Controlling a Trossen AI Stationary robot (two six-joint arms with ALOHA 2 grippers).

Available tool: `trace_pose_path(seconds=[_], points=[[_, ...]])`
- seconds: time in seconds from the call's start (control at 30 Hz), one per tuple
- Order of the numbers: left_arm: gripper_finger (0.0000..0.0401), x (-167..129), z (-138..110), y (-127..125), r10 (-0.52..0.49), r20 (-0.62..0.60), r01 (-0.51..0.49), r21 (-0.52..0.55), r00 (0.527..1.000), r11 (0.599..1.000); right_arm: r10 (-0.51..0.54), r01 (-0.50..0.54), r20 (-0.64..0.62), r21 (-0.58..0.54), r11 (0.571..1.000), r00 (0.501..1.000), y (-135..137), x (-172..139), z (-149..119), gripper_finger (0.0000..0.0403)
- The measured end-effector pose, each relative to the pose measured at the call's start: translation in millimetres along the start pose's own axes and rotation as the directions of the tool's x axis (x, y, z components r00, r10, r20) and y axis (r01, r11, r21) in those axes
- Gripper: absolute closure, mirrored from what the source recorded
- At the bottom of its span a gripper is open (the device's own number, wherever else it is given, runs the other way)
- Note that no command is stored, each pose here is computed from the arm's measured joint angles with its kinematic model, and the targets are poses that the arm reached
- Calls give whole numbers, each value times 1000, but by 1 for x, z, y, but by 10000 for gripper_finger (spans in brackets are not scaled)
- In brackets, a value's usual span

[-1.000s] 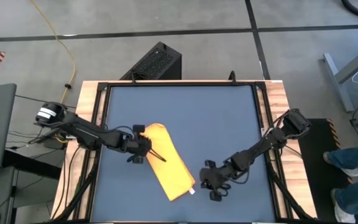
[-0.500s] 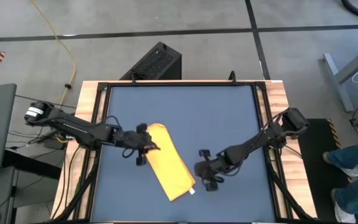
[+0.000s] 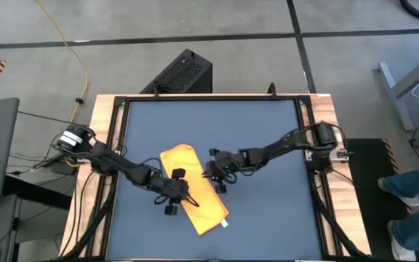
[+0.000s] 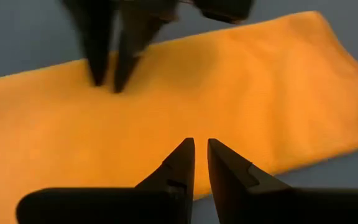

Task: Roll towel into tight, uniform cylinder
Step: Roll the orange towel

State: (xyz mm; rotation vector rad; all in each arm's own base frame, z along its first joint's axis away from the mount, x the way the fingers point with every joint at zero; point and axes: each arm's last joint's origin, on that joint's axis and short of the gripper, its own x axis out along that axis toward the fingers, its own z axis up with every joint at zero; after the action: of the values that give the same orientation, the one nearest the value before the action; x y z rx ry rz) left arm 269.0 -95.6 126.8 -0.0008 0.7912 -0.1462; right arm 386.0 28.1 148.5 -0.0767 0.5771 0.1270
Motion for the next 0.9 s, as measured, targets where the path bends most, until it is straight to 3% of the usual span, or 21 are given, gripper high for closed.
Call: trace_pose_path(seconds=[0.33,0.6,0.9], points=[[333,-3,-1,0,2,-43,-3,-10,999,1000,-89,88,37,16,996,995,-52,41,15,332],[333,-4,-7,-1,11,-102,-12,-15,995,1000,-129,140,-147,69,988,981,-65,71,9,334],[333,-6,-17,-1,42,-202,-47,-21,978,999,-135,229,-388,207,951,912,-44,51,5,365]])
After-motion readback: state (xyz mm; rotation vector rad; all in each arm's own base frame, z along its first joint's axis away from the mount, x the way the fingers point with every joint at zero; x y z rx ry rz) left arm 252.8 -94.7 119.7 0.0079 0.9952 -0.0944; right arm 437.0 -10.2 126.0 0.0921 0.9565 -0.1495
